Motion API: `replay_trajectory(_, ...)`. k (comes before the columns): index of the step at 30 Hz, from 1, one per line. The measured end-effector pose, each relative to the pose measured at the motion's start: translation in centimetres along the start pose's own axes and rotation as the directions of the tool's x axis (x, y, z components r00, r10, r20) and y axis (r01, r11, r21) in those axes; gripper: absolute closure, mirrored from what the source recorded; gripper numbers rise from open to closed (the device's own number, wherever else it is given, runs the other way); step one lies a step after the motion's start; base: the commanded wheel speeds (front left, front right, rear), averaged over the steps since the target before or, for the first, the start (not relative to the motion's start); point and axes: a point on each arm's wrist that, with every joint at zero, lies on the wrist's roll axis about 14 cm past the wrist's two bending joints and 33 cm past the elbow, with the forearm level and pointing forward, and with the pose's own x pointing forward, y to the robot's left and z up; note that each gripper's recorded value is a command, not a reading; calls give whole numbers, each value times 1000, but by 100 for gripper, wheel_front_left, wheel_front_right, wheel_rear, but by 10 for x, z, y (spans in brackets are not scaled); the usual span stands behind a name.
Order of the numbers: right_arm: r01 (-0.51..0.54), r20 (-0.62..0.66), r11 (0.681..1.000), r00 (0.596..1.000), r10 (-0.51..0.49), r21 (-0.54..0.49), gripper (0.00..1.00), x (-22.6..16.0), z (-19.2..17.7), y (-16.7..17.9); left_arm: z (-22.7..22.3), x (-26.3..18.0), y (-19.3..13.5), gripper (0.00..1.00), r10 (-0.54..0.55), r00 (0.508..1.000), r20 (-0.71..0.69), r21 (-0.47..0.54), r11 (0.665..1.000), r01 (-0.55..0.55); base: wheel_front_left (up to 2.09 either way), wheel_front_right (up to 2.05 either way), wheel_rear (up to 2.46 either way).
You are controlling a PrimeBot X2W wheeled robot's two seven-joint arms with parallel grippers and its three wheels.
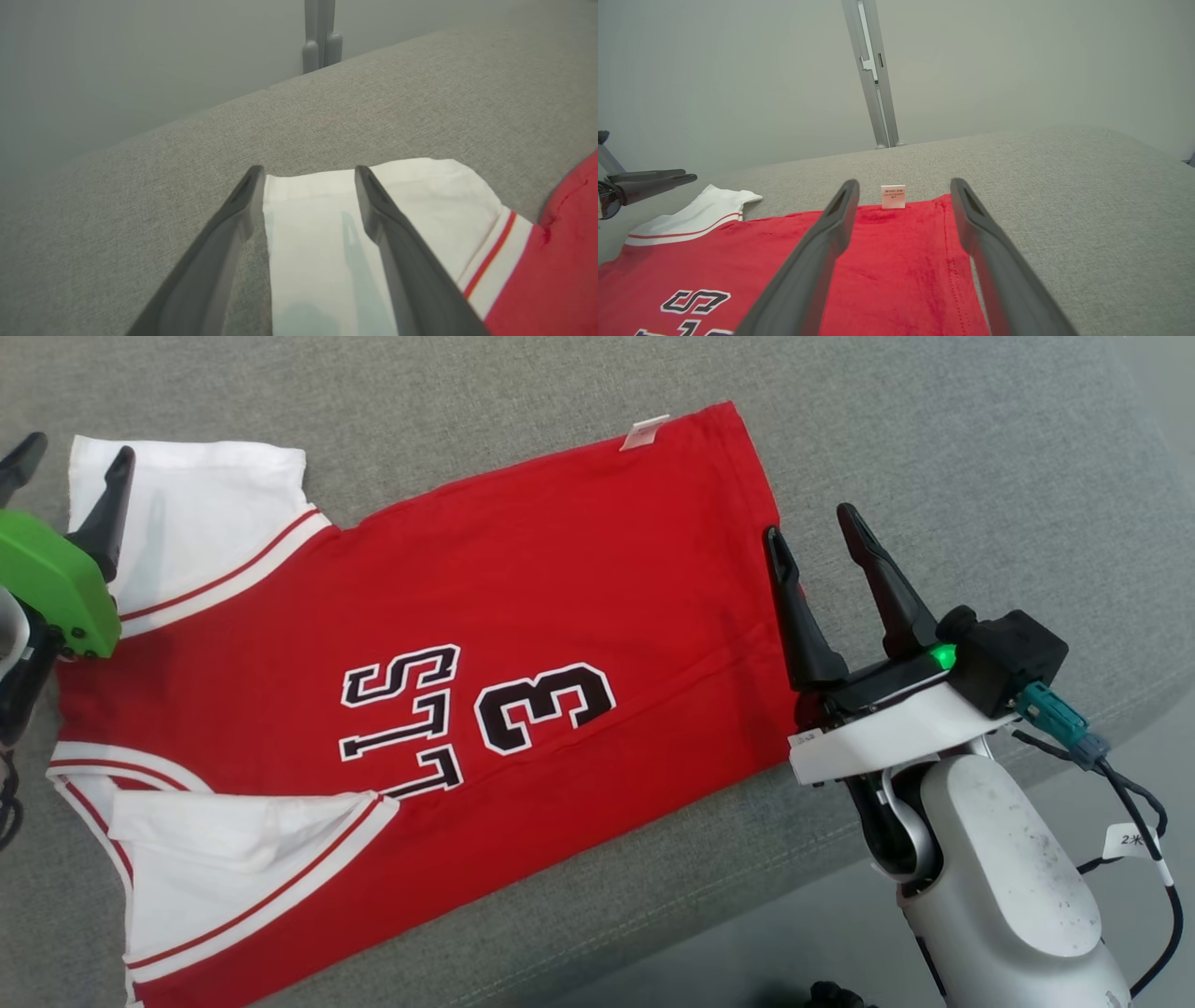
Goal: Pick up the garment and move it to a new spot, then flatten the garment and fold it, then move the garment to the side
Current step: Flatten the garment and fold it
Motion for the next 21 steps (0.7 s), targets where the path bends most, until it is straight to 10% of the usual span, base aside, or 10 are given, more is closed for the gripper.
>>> replay_trajectory(15,48,-49,999,998,-48,-11,0,2,-19,-20,-38,39,17,0,20,995,-102,9,1000,-19,0,0,0)
replay_trajectory(16,49,-50,999,998,-49,-11,0,2,-19,-20,-39,39,17,57,20,994,-105,9,1000,-20,0,0,0)
replay_trajectory(17,49,-51,999,997,-50,-11,0,2,-20,-20,-38,39,17,57,20,995,-103,11,1000,-19,0,0,0)
replay_trajectory(18,49,-54,999,997,-49,-10,0,2,-21,-20,-39,39,16,99,18,995,-102,10,1000,-18,0,0,0)
replay_trajectory(21,47,-81,999,995,-49,-25,0,4,-29,-21,-38,36,16,100,17,995,-96,20,1000,-15,0,0,0)
